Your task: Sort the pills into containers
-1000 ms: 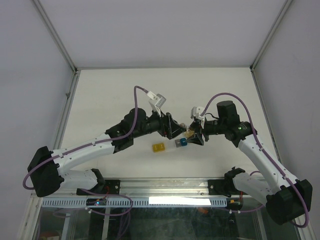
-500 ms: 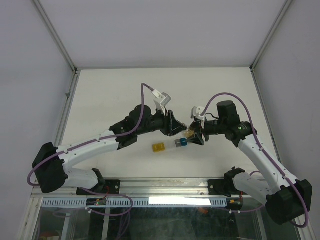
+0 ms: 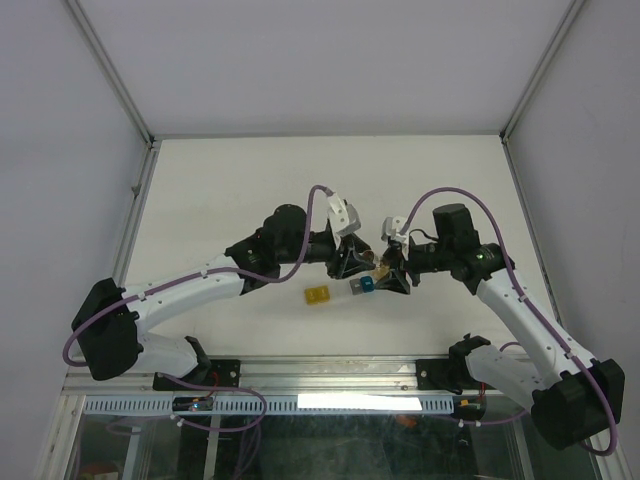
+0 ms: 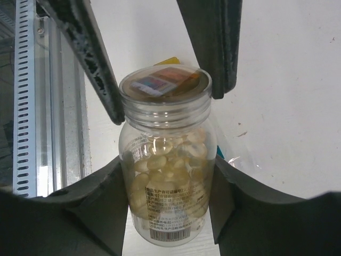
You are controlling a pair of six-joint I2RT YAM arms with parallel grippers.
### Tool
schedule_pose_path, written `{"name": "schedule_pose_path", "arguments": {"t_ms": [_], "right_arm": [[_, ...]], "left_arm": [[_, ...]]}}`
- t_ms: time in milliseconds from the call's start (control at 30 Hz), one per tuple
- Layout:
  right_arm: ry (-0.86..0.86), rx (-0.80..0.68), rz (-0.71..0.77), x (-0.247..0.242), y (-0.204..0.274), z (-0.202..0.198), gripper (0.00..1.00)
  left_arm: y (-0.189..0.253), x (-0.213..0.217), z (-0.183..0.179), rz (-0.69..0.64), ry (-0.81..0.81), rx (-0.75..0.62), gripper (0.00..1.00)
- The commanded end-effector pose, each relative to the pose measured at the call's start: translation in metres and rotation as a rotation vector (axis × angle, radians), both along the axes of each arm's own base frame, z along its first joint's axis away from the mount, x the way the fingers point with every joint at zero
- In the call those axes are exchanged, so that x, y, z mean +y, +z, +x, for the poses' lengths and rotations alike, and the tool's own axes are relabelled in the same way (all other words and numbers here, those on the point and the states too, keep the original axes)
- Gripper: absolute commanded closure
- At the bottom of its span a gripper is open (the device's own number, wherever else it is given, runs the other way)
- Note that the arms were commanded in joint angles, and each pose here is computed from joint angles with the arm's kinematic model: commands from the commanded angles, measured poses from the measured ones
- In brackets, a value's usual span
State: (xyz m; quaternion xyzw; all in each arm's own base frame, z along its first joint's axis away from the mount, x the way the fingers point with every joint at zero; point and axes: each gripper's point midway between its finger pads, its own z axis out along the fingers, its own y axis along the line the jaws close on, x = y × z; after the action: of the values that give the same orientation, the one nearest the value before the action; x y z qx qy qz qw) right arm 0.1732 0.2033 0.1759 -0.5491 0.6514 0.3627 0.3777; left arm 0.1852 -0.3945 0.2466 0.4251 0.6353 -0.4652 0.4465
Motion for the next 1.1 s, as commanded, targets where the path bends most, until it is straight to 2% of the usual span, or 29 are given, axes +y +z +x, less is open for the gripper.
{"name": "schedule_pose_path", "arguments": {"t_ms": [0, 100, 233, 267, 400, 500, 700, 733, 800, 867, 1067], "right_arm": [[0.034, -0.125, 0.102, 0.013, 0.040, 0.011, 1.00], [0.033, -0.126, 0.102, 0.013, 0.040, 0.011, 1.00], [0.031, -0.129, 0.103, 0.013, 0.041, 0.011, 1.00], [0.032, -0.129, 0.103, 0.013, 0.041, 0.011, 1.00], [0.029, -0.129, 0.103, 0.012, 0.041, 0.012, 1.00], [0.030, -0.129, 0.103, 0.012, 0.041, 0.011, 1.00], [0.032, -0.127, 0.105, 0.012, 0.041, 0.011, 1.00], [0.031, -0.128, 0.107, 0.012, 0.042, 0.011, 1.00], [0.031, -0.127, 0.107, 0.012, 0.041, 0.011, 1.00], [0.032, -0.124, 0.107, 0.012, 0.041, 0.011, 1.00], [0.033, -0.120, 0.105, 0.012, 0.040, 0.012, 1.00]], "left_arm": [[-0.015, -0.005, -0.031, 0.030, -0.360, -0.411, 0.76], [-0.022, -0.002, -0.033, 0.019, -0.492, -0.577, 0.74], [-0.012, -0.001, -0.009, -0.013, -0.519, -0.564, 0.73], [-0.008, 0.000, -0.004, -0.022, -0.518, -0.556, 0.69], [0.005, 0.001, 0.007, -0.034, -0.458, -0.527, 0.24], [0.023, 0.006, 0.010, -0.083, -0.370, -0.546, 0.02], [0.038, 0.029, 0.009, -0.199, -0.180, -0.482, 0.01], [0.035, 0.041, -0.002, -0.290, -0.132, -0.414, 0.01], [0.036, 0.054, -0.007, -0.386, -0.059, -0.301, 0.01], [0.037, 0.066, -0.006, -0.477, 0.034, -0.128, 0.01], [0.031, 0.066, -0.008, -0.542, 0.068, 0.228, 0.01]]}}
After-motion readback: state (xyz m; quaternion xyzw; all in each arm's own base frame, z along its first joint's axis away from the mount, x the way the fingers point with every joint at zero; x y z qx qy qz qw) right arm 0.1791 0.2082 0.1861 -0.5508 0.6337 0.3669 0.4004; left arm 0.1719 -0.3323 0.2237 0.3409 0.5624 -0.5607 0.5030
